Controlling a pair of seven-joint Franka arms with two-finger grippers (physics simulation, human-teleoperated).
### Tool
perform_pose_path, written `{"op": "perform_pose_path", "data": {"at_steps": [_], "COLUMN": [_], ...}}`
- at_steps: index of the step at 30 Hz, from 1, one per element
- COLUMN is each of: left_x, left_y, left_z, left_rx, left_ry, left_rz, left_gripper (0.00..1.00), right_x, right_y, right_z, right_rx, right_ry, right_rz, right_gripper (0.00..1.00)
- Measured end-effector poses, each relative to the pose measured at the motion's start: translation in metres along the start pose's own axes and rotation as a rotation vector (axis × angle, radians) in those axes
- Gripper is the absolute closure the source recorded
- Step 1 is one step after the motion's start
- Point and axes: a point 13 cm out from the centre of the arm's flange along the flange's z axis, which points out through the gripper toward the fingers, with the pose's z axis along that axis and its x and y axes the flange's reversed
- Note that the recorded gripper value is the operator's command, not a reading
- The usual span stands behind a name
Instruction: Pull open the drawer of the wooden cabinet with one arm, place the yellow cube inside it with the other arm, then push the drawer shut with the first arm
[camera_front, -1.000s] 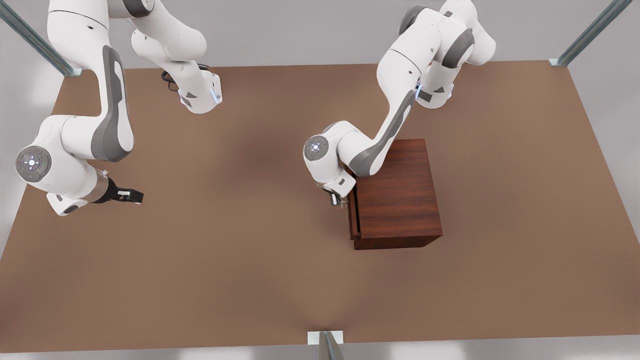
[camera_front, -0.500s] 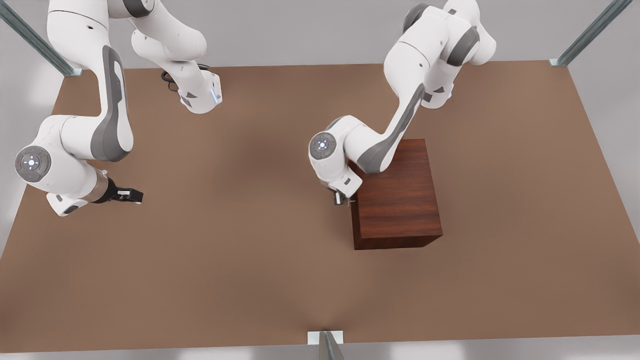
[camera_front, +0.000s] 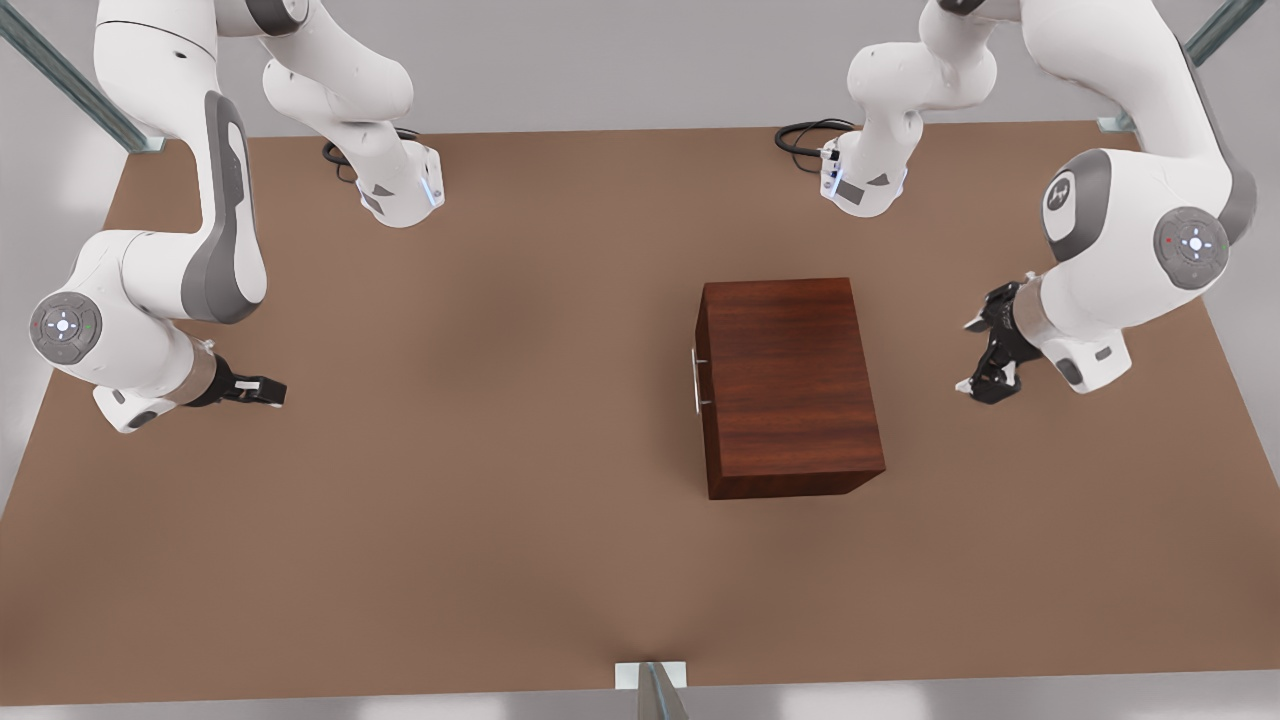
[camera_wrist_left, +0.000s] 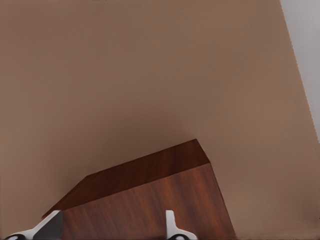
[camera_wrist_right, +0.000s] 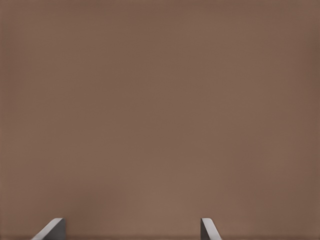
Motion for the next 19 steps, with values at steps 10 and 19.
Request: {"op": "perform_pose_path", "data": {"at_steps": [10, 19], "left_x": [0.006, 0.009], "left_y": [-0.034, -0.034], "left_z": [-0.013, -0.014], "left_rx": [0.088, 0.079], "left_ry": [-0.056, -0.072], "left_rz": [0.647, 0.979], "left_gripper": [0.00, 0.00], "right_x": [0.001, 0.001], "right_y": [-0.001, -0.001], "right_z": [0.000, 0.001], "right_rx": [0.001, 0.001], "right_ry": [0.002, 0.005], "right_rz": [-0.002, -0.004], "right_gripper": [0.00, 0.00]}}
